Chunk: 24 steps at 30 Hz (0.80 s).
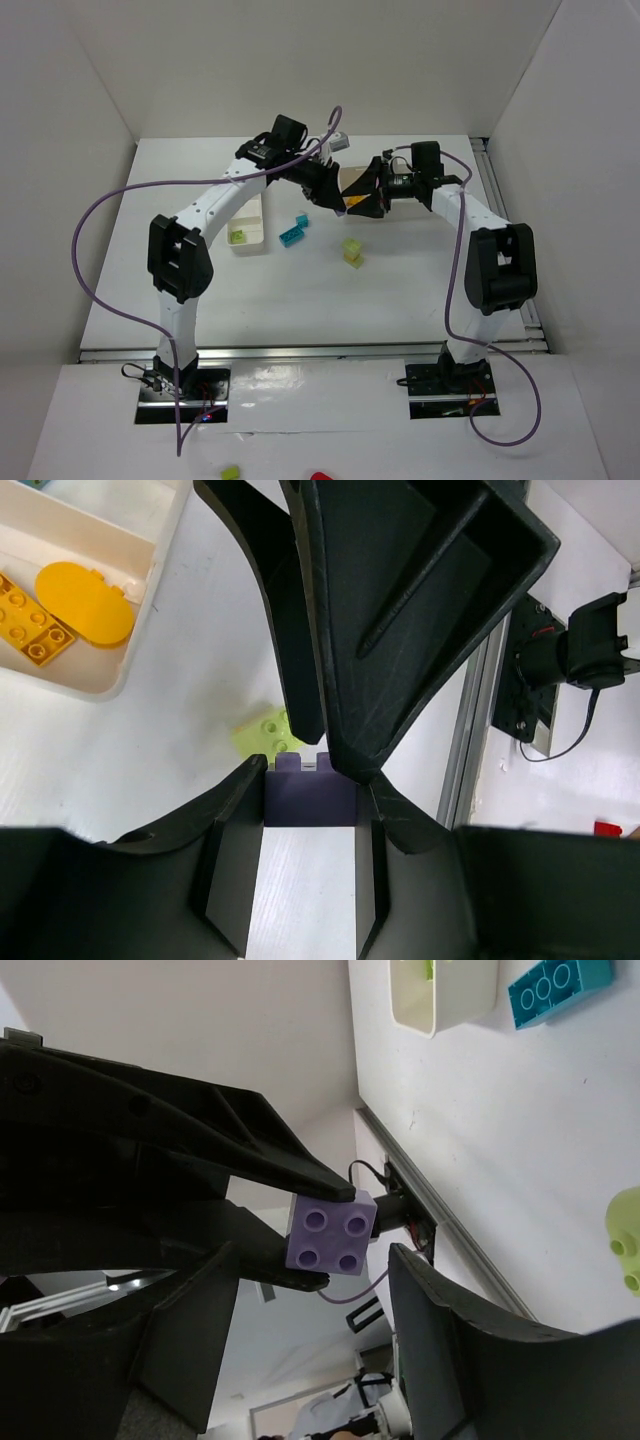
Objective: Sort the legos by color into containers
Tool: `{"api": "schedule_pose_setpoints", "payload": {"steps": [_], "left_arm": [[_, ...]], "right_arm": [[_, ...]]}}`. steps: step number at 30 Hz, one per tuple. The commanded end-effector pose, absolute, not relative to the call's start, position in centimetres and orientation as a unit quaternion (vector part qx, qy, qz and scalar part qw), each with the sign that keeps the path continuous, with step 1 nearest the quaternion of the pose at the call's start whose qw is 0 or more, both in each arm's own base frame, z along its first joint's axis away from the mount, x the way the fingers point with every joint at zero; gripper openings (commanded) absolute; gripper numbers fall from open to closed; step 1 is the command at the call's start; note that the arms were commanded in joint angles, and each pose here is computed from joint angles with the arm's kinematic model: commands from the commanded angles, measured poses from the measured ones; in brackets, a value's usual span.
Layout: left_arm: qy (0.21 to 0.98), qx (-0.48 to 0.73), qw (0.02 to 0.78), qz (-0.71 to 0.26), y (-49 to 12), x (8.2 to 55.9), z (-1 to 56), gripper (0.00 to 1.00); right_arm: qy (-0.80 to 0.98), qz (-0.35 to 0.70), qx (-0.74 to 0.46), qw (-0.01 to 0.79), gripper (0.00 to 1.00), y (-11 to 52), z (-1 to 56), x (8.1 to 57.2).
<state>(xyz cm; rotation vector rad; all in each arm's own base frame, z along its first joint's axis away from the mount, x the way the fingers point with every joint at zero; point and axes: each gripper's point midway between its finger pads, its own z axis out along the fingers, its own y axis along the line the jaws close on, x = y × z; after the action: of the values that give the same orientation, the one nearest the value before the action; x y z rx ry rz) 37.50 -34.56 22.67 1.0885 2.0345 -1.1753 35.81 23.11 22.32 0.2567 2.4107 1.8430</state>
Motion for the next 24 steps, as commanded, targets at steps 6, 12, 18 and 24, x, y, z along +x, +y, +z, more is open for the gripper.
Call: {"api": "schedule_pose_setpoints", "payload": {"steps": [6, 12, 18, 24], "left_arm": [[0.708, 0.439, 0.327, -0.446, -35.0, 36.9, 27.0, 0.0], [0.704, 0.444, 0.322, -0.452, -35.0, 36.5, 27.0, 0.0], [0.707, 0.444, 0.321, -0.447, -34.7, 36.2, 26.7, 0.0], [0.707, 0.444, 0.32, -0.447, -34.6, 36.0, 26.7, 0.0]], "right_arm": [[0.777, 0.627, 0.046, 0.039, 0.63, 25.4, 23.5, 35.3], [0.778, 0.625, 0.06, 0.026, 0.62, 25.4, 22.4, 35.4], [0.778, 0.624, 0.075, 0.026, 0.6, 25.1, 21.9, 35.9], [0.778, 0.624, 0.075, 0.026, 0.59, 25.1, 21.9, 36.0]]}}
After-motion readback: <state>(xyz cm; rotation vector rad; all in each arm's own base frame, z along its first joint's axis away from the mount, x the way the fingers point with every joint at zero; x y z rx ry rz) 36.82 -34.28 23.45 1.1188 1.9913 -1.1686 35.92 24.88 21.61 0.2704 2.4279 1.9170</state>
